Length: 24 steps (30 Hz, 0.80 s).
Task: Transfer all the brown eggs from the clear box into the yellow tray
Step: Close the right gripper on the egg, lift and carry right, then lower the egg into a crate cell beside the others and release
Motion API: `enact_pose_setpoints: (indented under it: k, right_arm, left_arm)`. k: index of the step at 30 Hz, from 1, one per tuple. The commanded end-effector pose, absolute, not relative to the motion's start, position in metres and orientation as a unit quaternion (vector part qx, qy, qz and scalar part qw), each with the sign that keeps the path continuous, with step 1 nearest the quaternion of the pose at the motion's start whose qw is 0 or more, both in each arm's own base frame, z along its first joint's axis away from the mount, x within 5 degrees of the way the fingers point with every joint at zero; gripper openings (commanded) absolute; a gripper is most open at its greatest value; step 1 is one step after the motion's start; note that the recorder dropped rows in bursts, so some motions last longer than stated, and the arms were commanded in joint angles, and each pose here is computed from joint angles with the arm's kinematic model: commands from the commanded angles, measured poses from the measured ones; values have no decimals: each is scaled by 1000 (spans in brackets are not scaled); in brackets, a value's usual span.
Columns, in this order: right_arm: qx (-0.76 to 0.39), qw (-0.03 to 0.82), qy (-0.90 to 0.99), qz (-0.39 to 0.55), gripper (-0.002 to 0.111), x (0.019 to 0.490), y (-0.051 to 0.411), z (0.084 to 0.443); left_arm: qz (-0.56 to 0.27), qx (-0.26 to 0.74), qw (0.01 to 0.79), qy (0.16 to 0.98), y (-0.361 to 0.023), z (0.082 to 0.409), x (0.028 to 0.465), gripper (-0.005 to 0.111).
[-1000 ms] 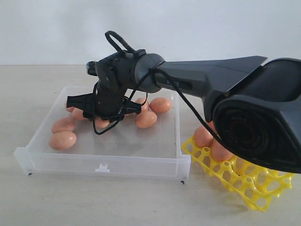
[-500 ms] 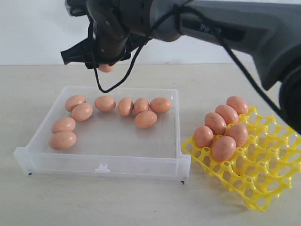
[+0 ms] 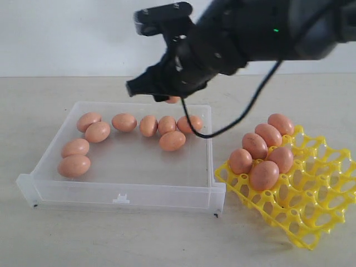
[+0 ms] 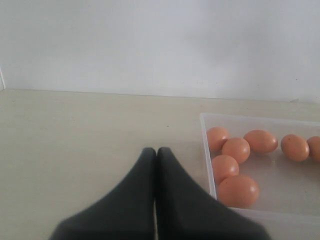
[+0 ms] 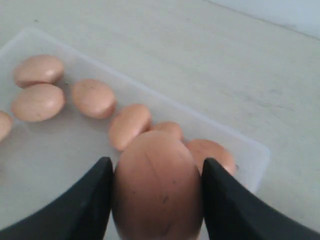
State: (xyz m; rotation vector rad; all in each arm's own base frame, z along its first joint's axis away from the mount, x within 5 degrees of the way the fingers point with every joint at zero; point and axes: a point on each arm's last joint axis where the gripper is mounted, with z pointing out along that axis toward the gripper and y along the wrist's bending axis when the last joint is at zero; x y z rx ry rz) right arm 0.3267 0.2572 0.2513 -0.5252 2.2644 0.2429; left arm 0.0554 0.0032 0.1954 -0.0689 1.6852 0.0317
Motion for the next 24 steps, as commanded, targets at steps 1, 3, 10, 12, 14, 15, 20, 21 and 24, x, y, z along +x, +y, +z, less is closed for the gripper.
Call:
enact_pose_setpoints:
  k: [1,3,10,12,14,15,20,21,24]
  right_arm:
    - [-197,440,871,92,4,315,204,259]
    - [-182,444,874,76,4,310,182,258]
    - [-142,451,880,31,4,293,117,257]
    - [-141,446,884,24,4,288,110,253]
    - [-142,438,887,21,4,282,104,246]
    - [-139,435,889,25,4,280,100,242]
    - [-158,433,886,46,4,272,87,223]
    - [-155,431,888,45,4,271,83,220]
    - [-146,434,888,47,4,270,75,214]
  left_arm:
    - [16,-29,665,746,3,195,56,-4]
    - [16,-29,665,746,3,195,56,-4]
    - [16,-29,665,746,3,195,56,-4]
    - [16,-29,665,746,3,195,56,-4]
    - [16,-29,665,746,3,195,56,-4]
    - [16,-29,665,746,3,195,56,-4]
    - [16,-29,665,746,3,195,56,-4]
    - [16,-29,665,746,3,195,56,-4]
    - [16,-29,665,746,3,195,56,-4]
